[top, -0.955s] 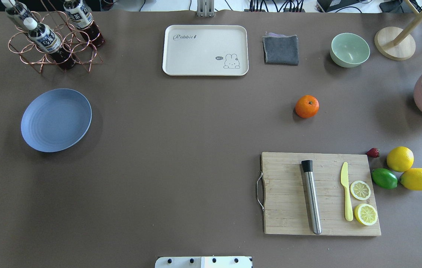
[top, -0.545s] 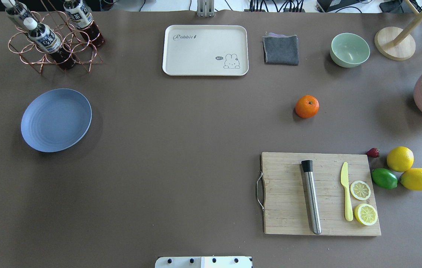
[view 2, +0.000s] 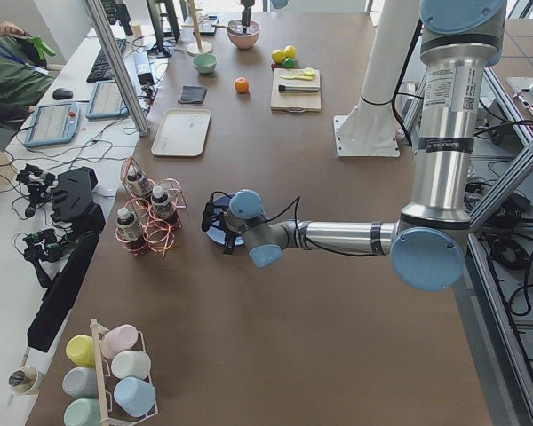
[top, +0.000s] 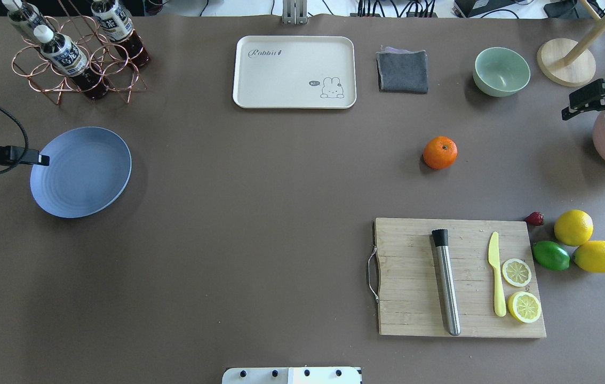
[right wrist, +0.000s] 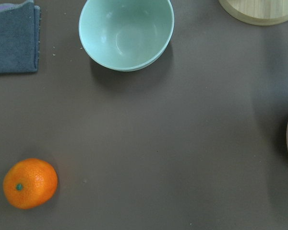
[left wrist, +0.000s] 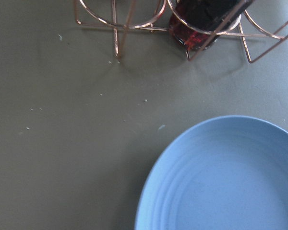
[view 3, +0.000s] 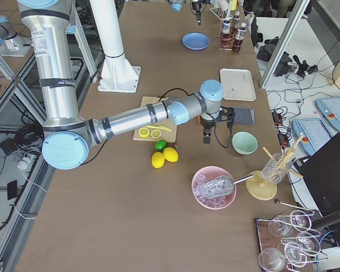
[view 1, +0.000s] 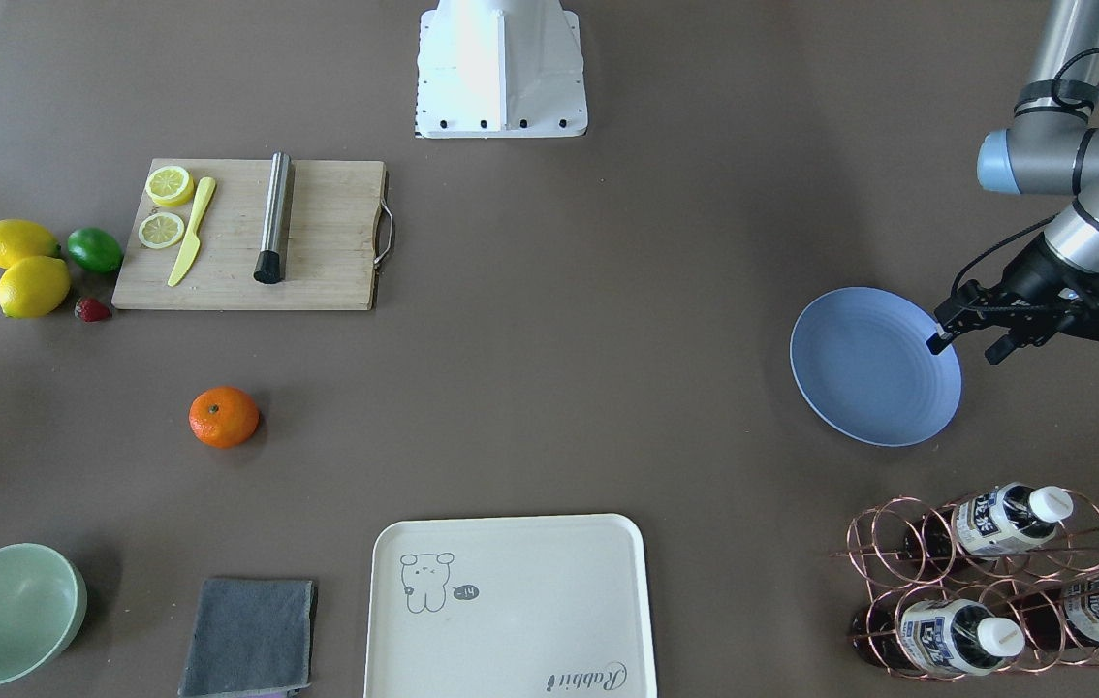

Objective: Pick orange to plate
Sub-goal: 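Grasp the blue plate rim with left gripper while right gripper approaches orange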

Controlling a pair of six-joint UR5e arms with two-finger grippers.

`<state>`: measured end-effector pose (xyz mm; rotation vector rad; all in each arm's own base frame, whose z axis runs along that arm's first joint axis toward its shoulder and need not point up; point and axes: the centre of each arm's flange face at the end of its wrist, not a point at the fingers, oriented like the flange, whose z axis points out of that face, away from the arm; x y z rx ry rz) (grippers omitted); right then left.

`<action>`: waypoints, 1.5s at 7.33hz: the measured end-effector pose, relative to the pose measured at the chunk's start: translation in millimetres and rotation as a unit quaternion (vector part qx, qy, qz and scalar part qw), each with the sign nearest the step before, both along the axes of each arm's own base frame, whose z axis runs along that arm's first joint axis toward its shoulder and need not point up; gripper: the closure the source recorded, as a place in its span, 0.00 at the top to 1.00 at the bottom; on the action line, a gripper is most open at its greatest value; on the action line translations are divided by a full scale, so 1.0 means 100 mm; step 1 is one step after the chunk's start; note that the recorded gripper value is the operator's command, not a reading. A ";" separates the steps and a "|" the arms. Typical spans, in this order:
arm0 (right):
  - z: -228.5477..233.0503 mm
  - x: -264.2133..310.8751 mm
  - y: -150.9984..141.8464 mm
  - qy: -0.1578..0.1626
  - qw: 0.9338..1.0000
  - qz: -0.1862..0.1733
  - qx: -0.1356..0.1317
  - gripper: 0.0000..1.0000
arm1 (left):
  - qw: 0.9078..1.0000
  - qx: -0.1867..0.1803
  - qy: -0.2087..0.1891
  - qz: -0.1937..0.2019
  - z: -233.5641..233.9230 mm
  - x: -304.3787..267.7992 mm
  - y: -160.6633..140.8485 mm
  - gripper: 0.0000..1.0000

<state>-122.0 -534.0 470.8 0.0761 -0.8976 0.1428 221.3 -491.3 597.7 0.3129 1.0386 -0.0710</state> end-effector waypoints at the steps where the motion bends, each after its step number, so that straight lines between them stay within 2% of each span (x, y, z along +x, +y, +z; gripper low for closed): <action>1: -0.02 -0.05 0.01 -0.001 1.000 -0.002 0.001 1.00 | 1.000 -0.001 -0.002 0.002 0.08 0.05 0.03 0.90; 2: -0.05 -0.08 0.01 -0.002 1.000 -0.004 0.004 1.00 | 1.000 0.001 -0.001 0.002 0.18 0.07 0.04 0.64; 3: -0.08 -0.10 -0.01 -0.003 1.000 -0.003 0.005 1.00 | 1.000 0.002 0.002 0.002 0.22 0.07 0.05 0.51; 4: -0.11 -0.12 -0.02 -0.005 1.000 -0.001 0.004 1.00 | 1.000 -0.002 0.005 0.001 0.22 0.11 0.05 0.43; 5: -0.14 -0.13 -0.04 -0.006 1.000 0.000 0.004 1.00 | 1.000 -0.007 0.009 0.003 0.19 0.19 0.06 0.00; 9: -0.15 -0.13 -0.04 -0.007 1.000 0.002 0.002 1.00 | 0.999 -0.022 0.020 0.024 0.11 0.31 0.09 0.00; 11: -0.15 -0.13 -0.03 -0.007 1.000 0.002 0.002 1.00 | 0.997 -0.042 0.059 0.035 -0.15 -0.08 -0.09 0.00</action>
